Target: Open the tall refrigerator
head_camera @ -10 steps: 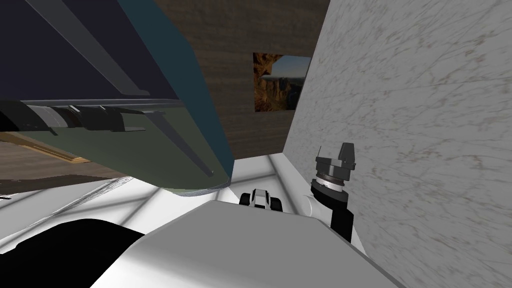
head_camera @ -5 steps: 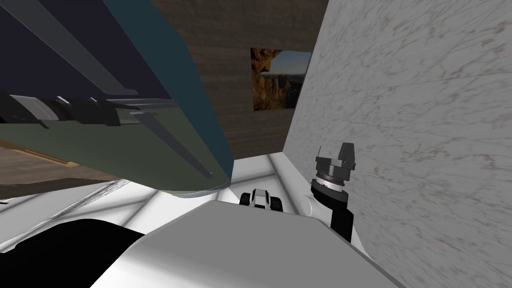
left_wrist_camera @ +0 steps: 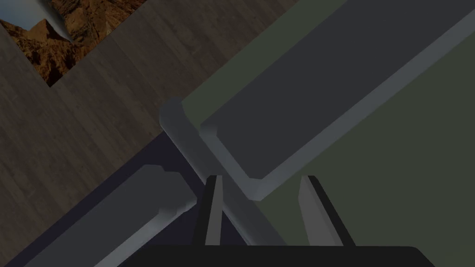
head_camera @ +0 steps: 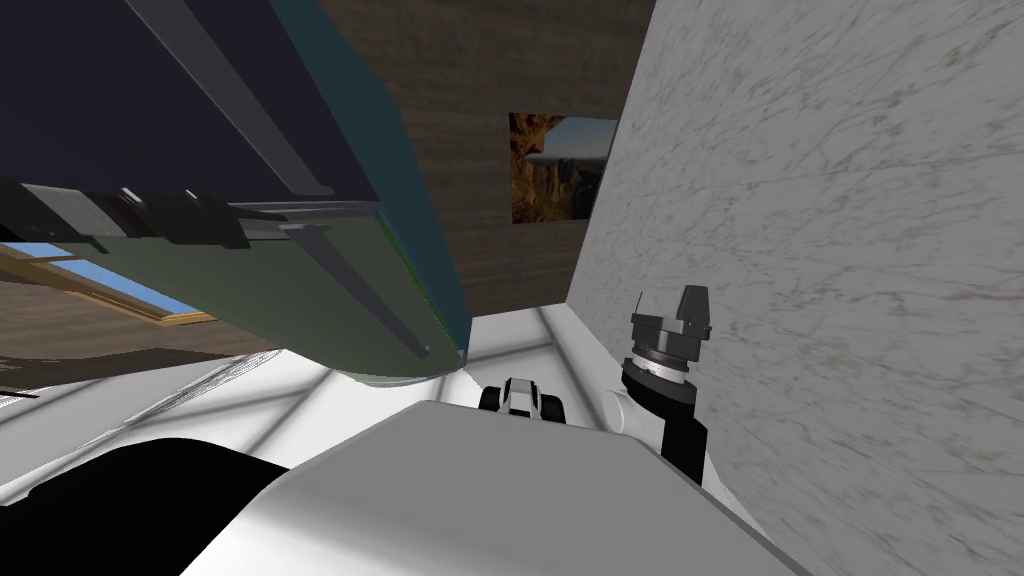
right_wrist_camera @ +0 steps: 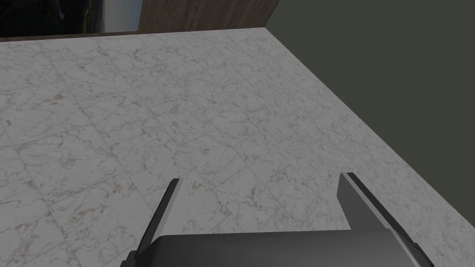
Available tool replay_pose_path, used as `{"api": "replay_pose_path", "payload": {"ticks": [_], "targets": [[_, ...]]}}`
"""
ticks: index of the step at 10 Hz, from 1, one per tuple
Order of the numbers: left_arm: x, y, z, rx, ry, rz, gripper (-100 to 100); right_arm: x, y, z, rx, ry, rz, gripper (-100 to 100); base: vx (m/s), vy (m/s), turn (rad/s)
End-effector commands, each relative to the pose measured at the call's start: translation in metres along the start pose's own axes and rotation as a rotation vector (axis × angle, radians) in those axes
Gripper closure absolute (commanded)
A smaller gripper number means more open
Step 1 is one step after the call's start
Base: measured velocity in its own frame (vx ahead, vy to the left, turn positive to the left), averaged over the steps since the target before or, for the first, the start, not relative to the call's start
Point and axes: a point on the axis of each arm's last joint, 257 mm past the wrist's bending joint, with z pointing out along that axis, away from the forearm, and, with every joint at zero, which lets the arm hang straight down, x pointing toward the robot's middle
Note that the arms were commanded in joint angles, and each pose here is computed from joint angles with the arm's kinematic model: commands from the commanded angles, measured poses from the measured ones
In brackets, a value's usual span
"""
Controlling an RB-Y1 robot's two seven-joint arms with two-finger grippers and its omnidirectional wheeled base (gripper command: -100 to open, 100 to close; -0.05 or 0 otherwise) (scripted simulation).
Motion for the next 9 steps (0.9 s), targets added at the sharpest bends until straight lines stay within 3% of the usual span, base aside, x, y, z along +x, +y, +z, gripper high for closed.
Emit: {"api": "replay_pose_path", "payload": {"ticks": [1,5,6,7,9], "targets": [[0.014,-0.003,0.002,-0.013,0.057,0.053,100,0.0,0.0,0.0,0.0,0.0,0.0,0,-0.26,0.137,-0.05],[0.017,-0.003,0.005,0.007,0.064,0.026,100,0.0,0.0,0.0,0.0,0.0,0.0,0,-0.043,0.015,0.005],[0.033,-0.02,0.008,0.062,0.123,0.045,100,0.0,0.0,0.0,0.0,0.0,0.0,0,-0.21,0.097,0.033],[0.033,-0.02,0.008,0.062,0.123,0.045,100,0.0,0.0,0.0,0.0,0.0,0.0,0,-0.288,0.145,-0.049],[0.049,-0.034,0.01,0.106,0.183,0.069,100,0.0,0.0,0.0,0.0,0.0,0.0,0,-0.249,0.124,-0.004]]}}
